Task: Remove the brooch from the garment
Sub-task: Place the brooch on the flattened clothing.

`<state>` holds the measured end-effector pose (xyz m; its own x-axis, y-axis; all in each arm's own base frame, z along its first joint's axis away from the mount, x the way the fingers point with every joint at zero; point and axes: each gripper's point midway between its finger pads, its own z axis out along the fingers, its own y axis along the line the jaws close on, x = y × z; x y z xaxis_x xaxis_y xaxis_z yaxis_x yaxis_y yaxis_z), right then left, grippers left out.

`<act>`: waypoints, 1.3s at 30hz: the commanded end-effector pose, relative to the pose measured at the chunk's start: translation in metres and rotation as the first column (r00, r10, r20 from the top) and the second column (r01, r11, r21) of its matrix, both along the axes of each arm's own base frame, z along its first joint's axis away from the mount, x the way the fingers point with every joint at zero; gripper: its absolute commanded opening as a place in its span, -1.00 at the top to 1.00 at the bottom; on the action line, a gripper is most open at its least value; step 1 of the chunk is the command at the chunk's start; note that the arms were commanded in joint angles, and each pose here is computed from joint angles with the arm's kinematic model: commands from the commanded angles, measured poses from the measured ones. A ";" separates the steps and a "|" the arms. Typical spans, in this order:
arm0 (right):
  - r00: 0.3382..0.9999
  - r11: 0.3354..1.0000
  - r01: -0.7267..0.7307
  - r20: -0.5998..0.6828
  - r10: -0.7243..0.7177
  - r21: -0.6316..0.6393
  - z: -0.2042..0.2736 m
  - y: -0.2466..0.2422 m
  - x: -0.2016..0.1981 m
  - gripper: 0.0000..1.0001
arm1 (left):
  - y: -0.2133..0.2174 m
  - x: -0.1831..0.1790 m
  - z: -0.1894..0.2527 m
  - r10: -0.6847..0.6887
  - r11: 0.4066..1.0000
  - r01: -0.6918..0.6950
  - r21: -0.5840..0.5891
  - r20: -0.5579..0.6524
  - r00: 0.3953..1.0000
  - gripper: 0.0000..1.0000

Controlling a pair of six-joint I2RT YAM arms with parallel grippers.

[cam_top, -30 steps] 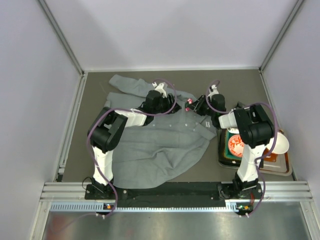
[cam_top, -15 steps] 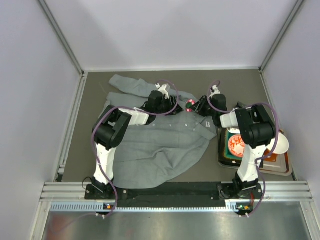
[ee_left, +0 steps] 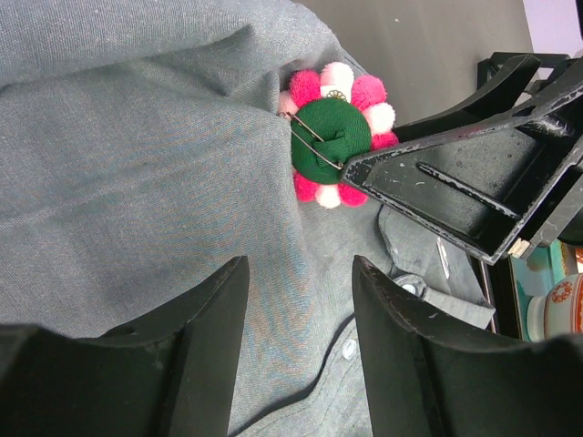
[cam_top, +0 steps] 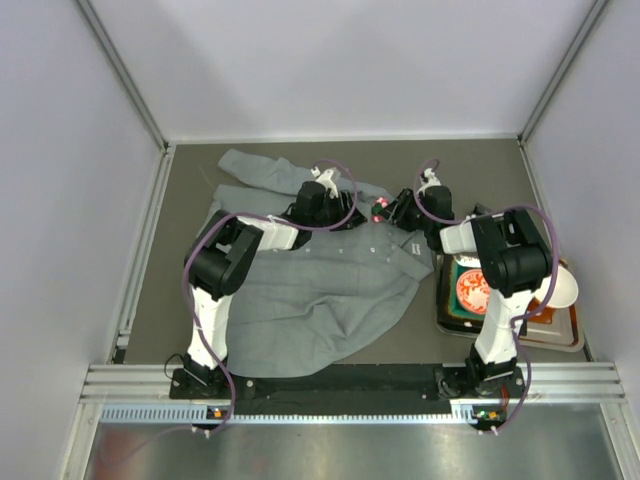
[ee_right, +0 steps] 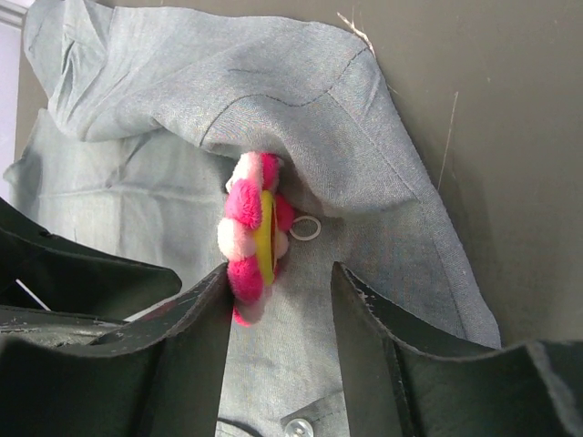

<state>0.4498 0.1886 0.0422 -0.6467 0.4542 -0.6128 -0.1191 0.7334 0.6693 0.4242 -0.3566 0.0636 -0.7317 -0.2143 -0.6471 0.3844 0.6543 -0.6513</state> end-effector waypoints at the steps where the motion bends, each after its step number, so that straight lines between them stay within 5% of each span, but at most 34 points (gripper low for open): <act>1: 0.992 1.000 0.002 0.124 -0.001 -0.001 0.041 -0.002 0.018 0.05 | -0.008 0.010 0.024 -0.014 0.999 0.017 -0.032 0.071 0.997 -0.08; 14: 0.993 0.999 -0.009 0.120 0.014 -0.038 0.050 0.002 0.028 0.01 | -0.029 0.065 0.106 0.065 0.994 -0.047 -0.099 0.188 0.980 -0.11; 26: 0.989 0.999 -0.028 0.145 0.034 -0.042 0.051 0.006 0.033 0.68 | -0.010 0.055 0.063 0.018 0.999 -0.011 -0.039 0.171 0.985 -0.11; 39: 0.983 0.993 -0.085 0.155 0.097 -0.085 0.047 0.011 0.028 0.46 | -0.018 0.043 0.040 -0.017 0.997 0.025 -0.077 0.112 0.994 -0.08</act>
<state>0.4705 0.1917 0.0640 -0.6219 0.3752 -0.6874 -0.2013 0.7717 0.6033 0.4654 -0.3649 0.0937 -0.6802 -0.2329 -0.6951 0.4298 0.6414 -0.6355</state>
